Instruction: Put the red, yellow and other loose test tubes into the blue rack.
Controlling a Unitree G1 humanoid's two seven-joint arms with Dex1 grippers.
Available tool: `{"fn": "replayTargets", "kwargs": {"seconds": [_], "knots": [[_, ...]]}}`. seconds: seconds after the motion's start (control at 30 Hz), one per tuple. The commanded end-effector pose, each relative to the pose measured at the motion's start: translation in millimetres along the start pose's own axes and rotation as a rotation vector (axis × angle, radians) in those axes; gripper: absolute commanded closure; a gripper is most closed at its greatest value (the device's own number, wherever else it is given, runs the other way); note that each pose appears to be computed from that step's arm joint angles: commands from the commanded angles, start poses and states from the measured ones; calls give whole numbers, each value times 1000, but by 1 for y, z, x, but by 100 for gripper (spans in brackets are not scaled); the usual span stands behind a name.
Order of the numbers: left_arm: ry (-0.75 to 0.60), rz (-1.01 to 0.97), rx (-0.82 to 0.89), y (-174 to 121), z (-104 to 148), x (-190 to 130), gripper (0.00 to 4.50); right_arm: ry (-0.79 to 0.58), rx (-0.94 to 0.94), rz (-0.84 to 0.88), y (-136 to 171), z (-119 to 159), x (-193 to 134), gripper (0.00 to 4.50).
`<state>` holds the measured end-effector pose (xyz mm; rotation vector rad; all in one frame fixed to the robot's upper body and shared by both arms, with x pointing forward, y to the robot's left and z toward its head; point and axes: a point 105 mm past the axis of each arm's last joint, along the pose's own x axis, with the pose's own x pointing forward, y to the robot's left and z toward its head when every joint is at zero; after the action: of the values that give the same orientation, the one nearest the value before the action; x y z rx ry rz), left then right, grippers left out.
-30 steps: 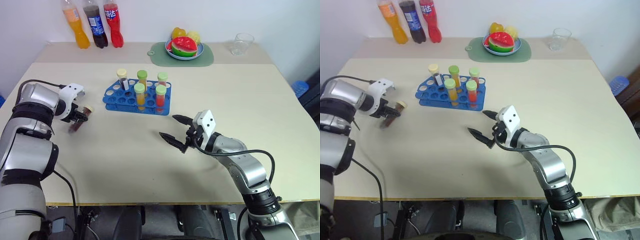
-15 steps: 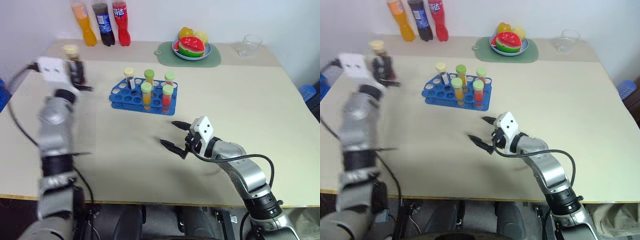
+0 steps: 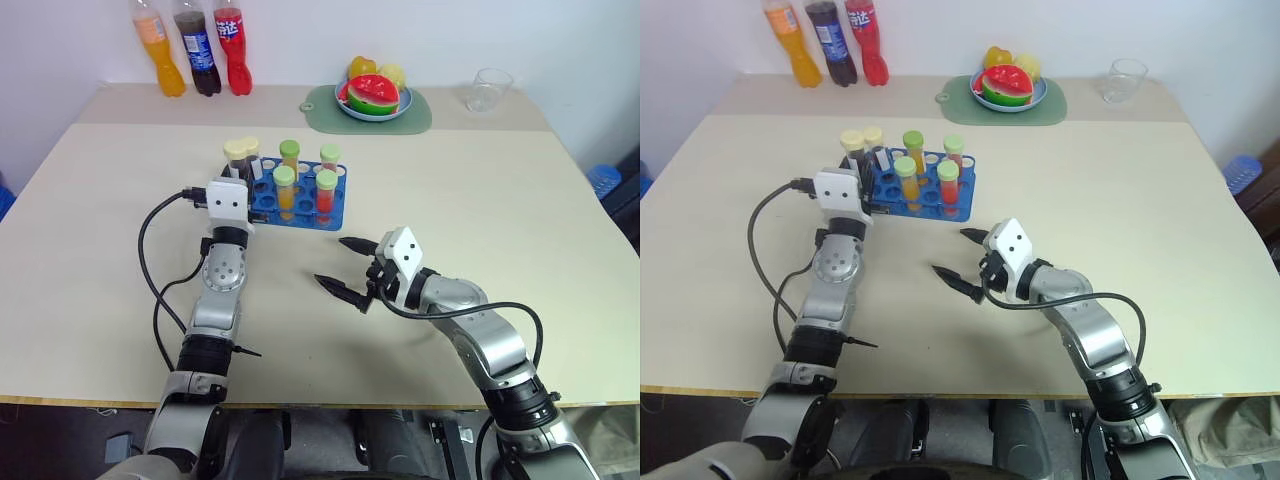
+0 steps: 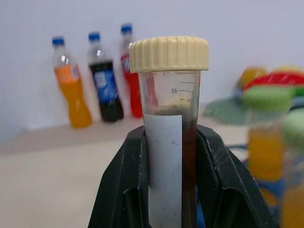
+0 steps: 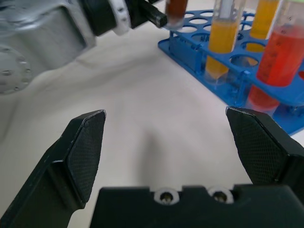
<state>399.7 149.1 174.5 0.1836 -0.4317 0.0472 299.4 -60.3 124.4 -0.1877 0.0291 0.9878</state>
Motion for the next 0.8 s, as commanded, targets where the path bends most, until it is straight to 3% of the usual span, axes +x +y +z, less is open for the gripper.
{"fn": "replayTargets", "kwargs": {"seconds": [0.03,0.5,0.73,0.8], "knots": [[-31,-18,2,-4,5,8,370,-44,-36,-13,1,14,-4,0],[31,11,-102,-7,-12,8,370,-43,-40,-15,1,15,-4,0],[-37,27,-167,6,2,4,36,-59,-39,-28,-5,20,-5,0],[-57,30,-184,12,8,2,36,-63,-41,-39,-11,23,-9,0]]}}
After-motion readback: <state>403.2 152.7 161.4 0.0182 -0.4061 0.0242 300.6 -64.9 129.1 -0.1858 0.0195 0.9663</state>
